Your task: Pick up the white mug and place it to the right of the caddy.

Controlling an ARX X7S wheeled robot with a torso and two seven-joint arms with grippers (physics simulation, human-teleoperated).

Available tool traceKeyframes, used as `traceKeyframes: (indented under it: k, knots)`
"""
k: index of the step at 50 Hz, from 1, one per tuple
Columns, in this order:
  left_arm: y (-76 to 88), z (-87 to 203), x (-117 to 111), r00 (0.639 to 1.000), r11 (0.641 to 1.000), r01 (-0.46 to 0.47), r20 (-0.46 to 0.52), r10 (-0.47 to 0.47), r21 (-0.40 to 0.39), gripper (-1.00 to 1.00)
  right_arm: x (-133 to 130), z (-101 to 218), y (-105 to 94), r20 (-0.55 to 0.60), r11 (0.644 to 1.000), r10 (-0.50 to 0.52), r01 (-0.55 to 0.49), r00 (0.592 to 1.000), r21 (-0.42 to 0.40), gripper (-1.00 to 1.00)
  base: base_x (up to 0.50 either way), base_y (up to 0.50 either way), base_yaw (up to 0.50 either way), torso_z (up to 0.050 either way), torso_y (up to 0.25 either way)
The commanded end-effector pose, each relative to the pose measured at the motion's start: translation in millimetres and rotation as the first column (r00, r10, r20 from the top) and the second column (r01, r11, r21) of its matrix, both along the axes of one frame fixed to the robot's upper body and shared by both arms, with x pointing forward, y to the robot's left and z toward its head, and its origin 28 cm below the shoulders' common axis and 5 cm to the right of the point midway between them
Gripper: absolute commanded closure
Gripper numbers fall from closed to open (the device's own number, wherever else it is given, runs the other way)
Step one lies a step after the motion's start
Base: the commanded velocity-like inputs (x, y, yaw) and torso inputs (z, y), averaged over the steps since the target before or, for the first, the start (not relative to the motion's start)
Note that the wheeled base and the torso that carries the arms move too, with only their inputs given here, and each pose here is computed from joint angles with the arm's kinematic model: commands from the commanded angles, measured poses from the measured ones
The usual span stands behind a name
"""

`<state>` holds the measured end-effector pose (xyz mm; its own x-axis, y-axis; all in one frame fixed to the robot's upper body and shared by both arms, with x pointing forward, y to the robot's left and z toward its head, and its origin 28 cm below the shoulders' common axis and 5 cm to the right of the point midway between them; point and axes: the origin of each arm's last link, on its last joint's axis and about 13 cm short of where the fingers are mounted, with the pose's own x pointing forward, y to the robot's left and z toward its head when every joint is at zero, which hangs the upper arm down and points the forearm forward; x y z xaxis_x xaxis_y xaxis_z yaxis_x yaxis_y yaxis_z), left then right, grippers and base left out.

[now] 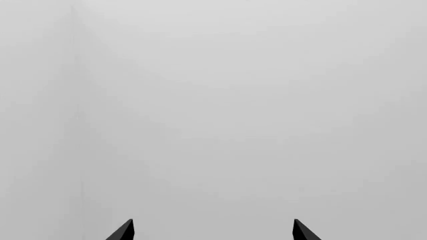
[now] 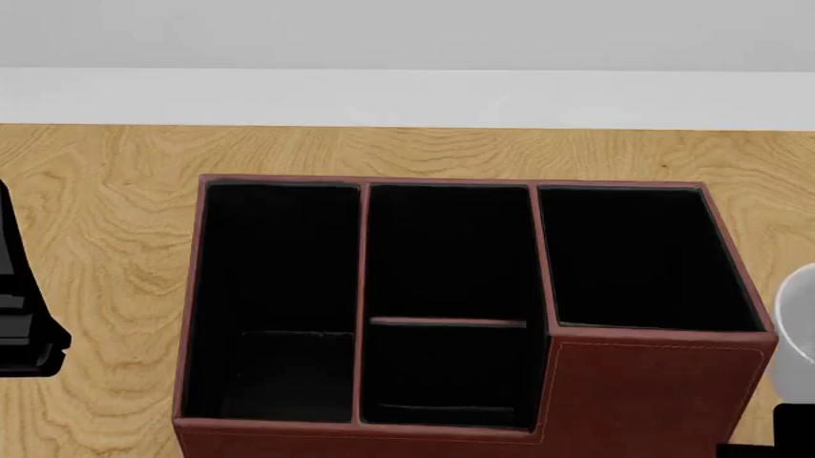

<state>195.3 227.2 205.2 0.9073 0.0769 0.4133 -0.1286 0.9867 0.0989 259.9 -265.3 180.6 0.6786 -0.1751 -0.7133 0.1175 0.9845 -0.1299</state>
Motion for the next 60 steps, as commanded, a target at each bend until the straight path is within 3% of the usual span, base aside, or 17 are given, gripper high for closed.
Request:
traceKeyframes:
  k: [1, 60]
  knots:
    - [-0.2, 0, 0, 1.0, 1.0, -0.001, 0.002, 0.001, 0.001, -1.0, 4, -4, -3.4, 0.008, 1.0, -0.003, 0.004, 1.0, -0.017, 1.0, 0.0, 0.0, 0.0, 0.0, 0.0]
    - [0.3, 0, -2, 1.0, 1.0, -0.004, 0.011, 0.004, 0.0, -1.0, 10, -47, -8.3, -0.055, 0.999, -0.036, 0.036, 0.998, 0.003, 1.0, 0.0, 0.0, 0.0, 0.0, 0.001]
